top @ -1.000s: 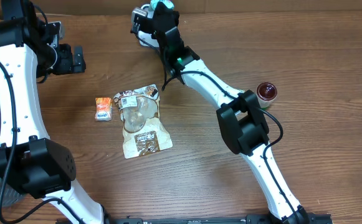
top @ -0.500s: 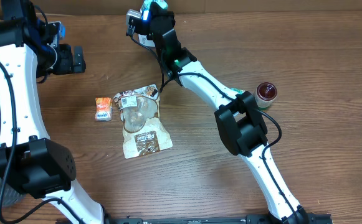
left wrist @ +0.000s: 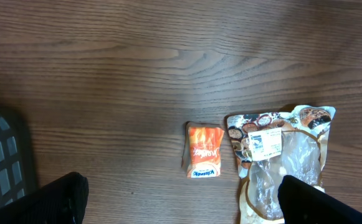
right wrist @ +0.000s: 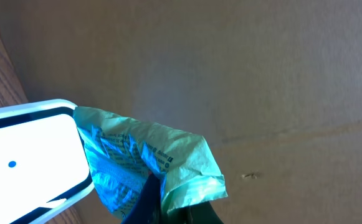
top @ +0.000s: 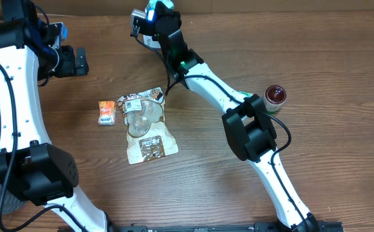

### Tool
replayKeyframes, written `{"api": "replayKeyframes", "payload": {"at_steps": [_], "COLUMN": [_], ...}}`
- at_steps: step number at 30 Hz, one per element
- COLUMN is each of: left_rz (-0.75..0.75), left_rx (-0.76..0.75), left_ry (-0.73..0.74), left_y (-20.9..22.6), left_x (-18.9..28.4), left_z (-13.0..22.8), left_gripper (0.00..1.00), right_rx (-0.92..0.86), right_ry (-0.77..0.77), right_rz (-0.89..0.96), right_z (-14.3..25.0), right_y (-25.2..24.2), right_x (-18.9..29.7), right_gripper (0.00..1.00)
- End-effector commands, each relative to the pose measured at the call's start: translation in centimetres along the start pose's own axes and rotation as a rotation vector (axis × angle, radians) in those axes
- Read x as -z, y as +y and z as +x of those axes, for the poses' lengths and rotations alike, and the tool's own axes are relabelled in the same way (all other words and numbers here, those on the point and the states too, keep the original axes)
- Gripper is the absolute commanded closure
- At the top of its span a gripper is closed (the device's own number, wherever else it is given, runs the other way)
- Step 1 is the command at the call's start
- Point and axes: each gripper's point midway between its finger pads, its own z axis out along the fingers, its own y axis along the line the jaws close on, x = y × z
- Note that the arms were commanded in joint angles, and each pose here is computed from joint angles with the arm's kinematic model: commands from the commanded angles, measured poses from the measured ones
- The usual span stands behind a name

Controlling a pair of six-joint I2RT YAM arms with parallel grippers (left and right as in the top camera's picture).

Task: Scan the item barcode
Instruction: 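Hold the mint-green pack's barcode in front of the scanner, then carry the mint-green pack right and set it beside the jar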

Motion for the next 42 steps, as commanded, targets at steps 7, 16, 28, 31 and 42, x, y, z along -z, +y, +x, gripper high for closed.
{"api": "replayKeyframes", "payload": {"at_steps": [7, 16, 28, 31, 42], "left_rz": [0.008, 0.008, 0.008, 0.008, 0.008], "left_rx": [-0.030, -0.030, -0.030, -0.030, -0.030], "left_ry": [-0.011, -0.011, -0.011, -0.011, -0.011], "left_y": [-0.5, -0.5, -0.5, -0.5, -0.5], "left_x": [0.5, 0.5, 0.5, 0.5, 0.5], "left_z": [0.0, 0.0, 0.0, 0.0, 0.0], "left_gripper": [0.00, 0.00, 0.00, 0.00, 0.00], "right_rx": [0.008, -0.468, -1.311, -1.472, -1.786], "right_ry": [0.014, -0.025, 0.171, 0.327, 1.083], "right_rz": [0.082, 0.229, -0.106, -0.186, -0.012], "right_z": [0.0, -1.8, -2.3, 0.2, 14.2], "right_y": [-2.4, -12.6, -21.1, -20.4, -9.7], "right_x": [0.0, 3.3, 18.0, 21.6, 25.2], "right_gripper": [0.96, 0.96, 0.96, 0.96, 0.96]}}
